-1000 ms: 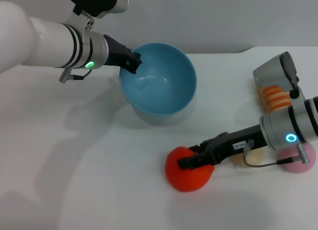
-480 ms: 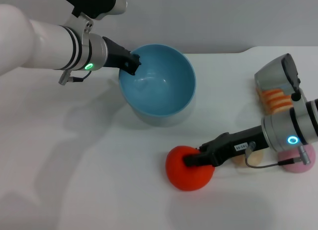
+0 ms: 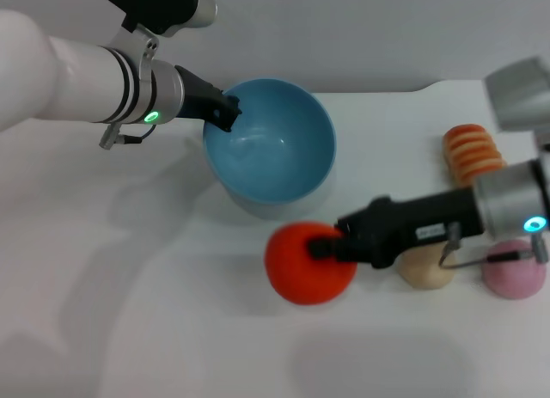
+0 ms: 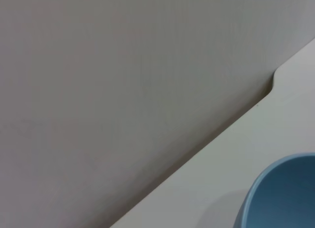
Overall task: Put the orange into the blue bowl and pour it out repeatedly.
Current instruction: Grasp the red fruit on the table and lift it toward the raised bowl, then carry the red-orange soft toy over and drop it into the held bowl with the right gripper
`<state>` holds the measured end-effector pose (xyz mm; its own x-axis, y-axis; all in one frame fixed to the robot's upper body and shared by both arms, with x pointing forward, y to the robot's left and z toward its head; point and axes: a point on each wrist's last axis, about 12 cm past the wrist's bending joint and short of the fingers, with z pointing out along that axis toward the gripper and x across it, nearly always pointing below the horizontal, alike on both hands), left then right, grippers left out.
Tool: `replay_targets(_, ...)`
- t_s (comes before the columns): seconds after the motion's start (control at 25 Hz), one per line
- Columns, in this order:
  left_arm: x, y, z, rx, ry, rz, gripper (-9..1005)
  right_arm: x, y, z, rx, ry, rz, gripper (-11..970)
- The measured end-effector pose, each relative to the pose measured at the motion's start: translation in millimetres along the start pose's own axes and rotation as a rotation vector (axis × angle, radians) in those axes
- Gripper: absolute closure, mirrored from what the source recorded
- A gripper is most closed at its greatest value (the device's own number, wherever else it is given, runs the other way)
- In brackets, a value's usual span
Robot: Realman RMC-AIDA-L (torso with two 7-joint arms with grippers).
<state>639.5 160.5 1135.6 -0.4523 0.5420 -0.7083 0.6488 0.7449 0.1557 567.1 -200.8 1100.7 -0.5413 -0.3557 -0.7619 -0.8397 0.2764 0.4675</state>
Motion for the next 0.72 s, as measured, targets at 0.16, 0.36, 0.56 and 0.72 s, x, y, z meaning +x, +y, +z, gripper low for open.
replay_targets(0.16, 2.7, -1.2, -0.2, 0.014, 0.024, 0.001, 997, -26.3, 14.6, -29.1, -0.015, -0.120, -0.150, 846)
replay_targets(0.36, 7.5, -5.9, -2.2, 0.066, 0.087, -0.005, 996, -44.6, 25.0, -60.6, 0.060, -0.204, -0.272, 891)
replay_targets(0.56, -1.8, -14.6, -12.2, 0.133, 0.088, -0.006, 997, -37.6, 16.1, -68.6, 0.126, -0.236, -0.230, 925)
replay_targets(0.72, -7.3, -19.7, -13.4, 0.147, 0.081, 0.011, 998, -25.3, 2.3, -61.3, 0.179, -0.224, -0.152, 908)
